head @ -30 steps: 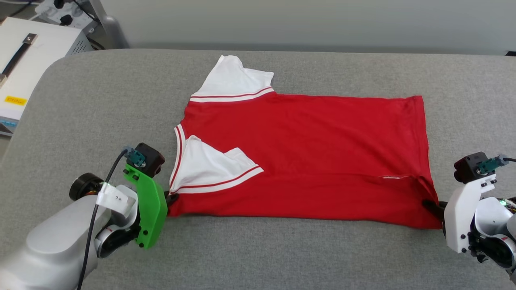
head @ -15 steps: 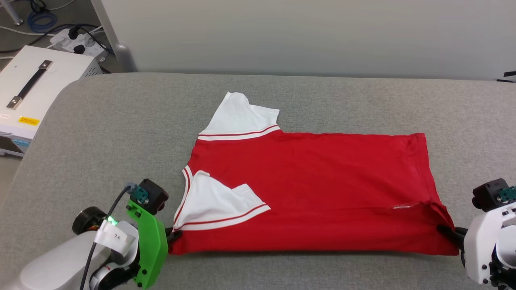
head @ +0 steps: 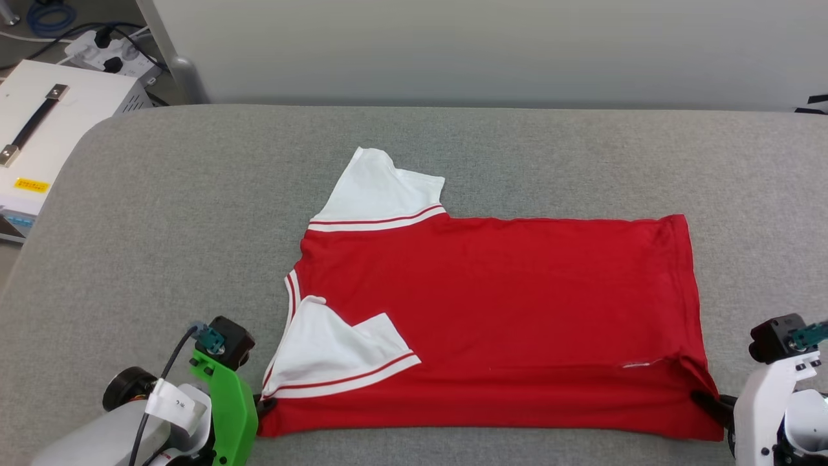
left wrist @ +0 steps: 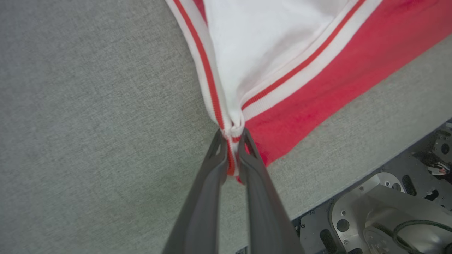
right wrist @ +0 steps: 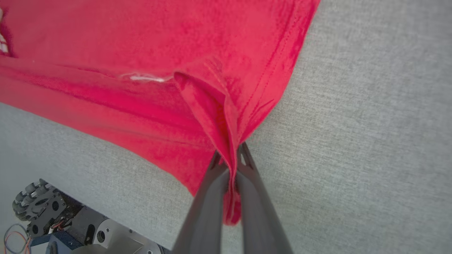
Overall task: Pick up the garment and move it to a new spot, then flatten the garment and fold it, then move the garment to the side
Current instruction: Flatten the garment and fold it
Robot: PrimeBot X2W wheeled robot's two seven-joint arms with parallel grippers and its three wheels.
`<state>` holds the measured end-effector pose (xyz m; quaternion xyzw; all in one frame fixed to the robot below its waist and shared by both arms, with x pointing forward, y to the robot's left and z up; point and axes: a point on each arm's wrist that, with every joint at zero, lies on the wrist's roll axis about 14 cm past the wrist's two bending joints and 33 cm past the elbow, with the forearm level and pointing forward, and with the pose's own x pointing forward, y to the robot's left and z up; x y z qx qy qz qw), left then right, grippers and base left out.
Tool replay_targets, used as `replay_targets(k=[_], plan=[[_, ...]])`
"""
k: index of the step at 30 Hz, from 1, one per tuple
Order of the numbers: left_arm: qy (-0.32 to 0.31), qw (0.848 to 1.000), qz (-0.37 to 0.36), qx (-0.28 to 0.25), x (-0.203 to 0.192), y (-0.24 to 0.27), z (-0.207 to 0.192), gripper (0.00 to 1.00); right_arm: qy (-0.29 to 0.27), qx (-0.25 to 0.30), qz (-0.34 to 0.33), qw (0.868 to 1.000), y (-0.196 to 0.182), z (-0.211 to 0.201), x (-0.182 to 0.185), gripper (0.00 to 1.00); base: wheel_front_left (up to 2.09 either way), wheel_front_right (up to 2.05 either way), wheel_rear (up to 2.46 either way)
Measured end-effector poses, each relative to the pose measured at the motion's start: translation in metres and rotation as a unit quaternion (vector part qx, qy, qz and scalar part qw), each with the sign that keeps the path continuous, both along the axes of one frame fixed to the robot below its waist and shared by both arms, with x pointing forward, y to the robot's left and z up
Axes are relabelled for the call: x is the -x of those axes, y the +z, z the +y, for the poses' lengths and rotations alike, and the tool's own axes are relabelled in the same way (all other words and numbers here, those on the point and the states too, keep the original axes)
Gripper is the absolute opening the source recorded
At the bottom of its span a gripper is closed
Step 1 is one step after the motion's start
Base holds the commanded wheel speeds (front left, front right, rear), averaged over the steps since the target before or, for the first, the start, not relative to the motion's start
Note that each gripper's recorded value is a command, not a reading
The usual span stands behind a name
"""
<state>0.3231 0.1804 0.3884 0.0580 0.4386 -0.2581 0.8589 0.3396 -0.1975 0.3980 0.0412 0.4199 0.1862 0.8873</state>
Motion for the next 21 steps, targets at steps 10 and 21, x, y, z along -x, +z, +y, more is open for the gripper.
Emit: replay_targets(k=[10, 21], plan=[[0.023, 1.0, 0.015, 0.011, 0.001, -0.017, 0.0, 1.0, -0.005, 0.011, 0.015, 1.0, -0.024, 0.002, 0.007, 0.45, 0.0, 0.0, 0.0], [0.058, 0.993, -0.107, -0.001, -0.032, 0.027, 0.024, 1.0, -0.053, -0.029, -0.175, 0.983, 0.038, -0.001, -0.038, 1.0, 0.0, 0.0, 0.0]])
